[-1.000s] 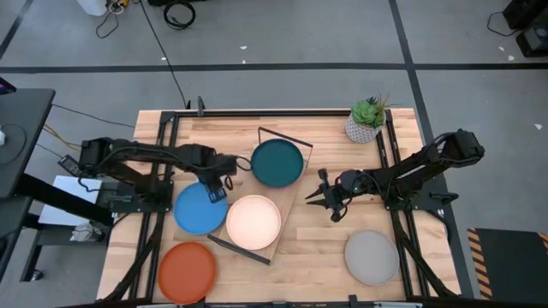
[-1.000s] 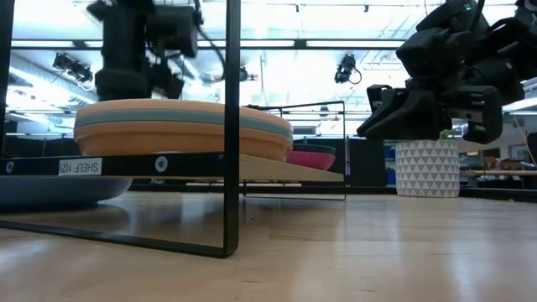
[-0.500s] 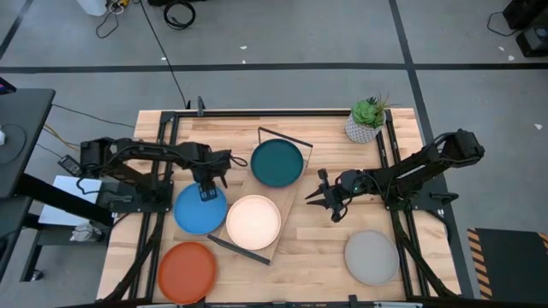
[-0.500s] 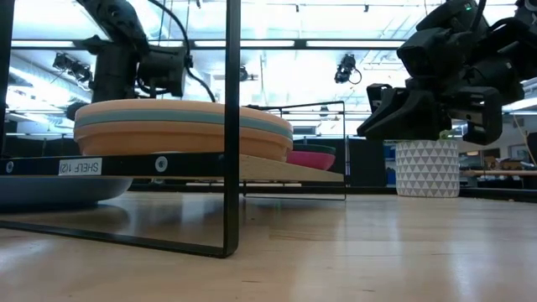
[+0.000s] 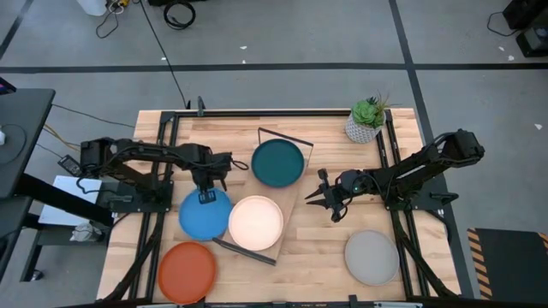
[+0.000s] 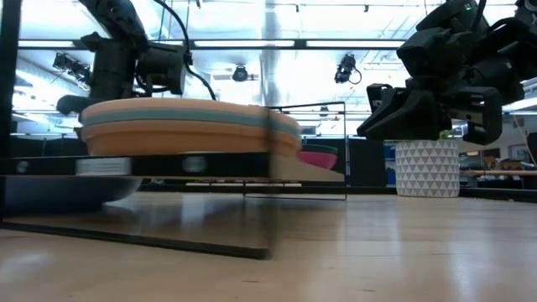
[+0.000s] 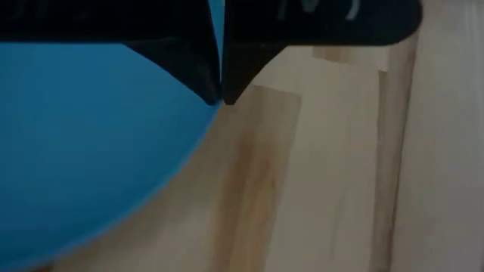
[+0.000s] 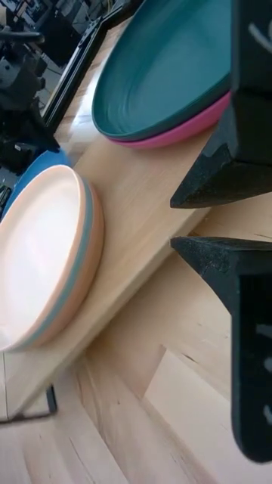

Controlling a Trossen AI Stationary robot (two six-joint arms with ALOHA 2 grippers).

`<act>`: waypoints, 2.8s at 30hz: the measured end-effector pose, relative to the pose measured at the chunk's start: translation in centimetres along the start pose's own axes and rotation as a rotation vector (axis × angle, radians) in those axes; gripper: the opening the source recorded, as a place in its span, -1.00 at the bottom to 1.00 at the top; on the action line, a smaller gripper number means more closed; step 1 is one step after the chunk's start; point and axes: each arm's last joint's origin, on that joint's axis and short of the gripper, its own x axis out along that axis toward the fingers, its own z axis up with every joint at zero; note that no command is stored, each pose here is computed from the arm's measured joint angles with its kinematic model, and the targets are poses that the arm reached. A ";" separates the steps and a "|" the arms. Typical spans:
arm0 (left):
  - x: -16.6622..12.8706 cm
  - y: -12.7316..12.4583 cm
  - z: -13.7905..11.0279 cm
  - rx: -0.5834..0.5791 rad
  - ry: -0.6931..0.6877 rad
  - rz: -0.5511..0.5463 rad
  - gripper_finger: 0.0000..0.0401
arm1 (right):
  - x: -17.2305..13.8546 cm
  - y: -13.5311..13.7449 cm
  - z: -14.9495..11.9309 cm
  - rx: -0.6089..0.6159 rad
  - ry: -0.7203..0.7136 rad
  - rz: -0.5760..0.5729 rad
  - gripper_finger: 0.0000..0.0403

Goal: Place and stack plates onto a shelf
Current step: Stack the blue plate on top of the green plate on the shelf

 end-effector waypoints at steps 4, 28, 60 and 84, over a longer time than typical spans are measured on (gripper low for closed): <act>-1.5 -0.3 0.7 0.000 -0.007 0.013 -0.97 | 0.0 0.0 0.0 0.000 0.000 0.000 -0.62; -10.0 1.6 4.0 0.032 -0.124 0.218 -0.97 | 0.0 0.0 -0.1 0.000 0.009 0.005 -0.62; 0.3 6.4 1.5 -0.354 0.032 -0.038 -0.92 | 0.0 0.1 0.0 0.003 -0.007 0.025 -0.62; -14.8 6.9 8.2 -0.392 -0.249 -0.061 -0.93 | 0.0 0.1 0.0 0.007 -0.005 0.026 -0.62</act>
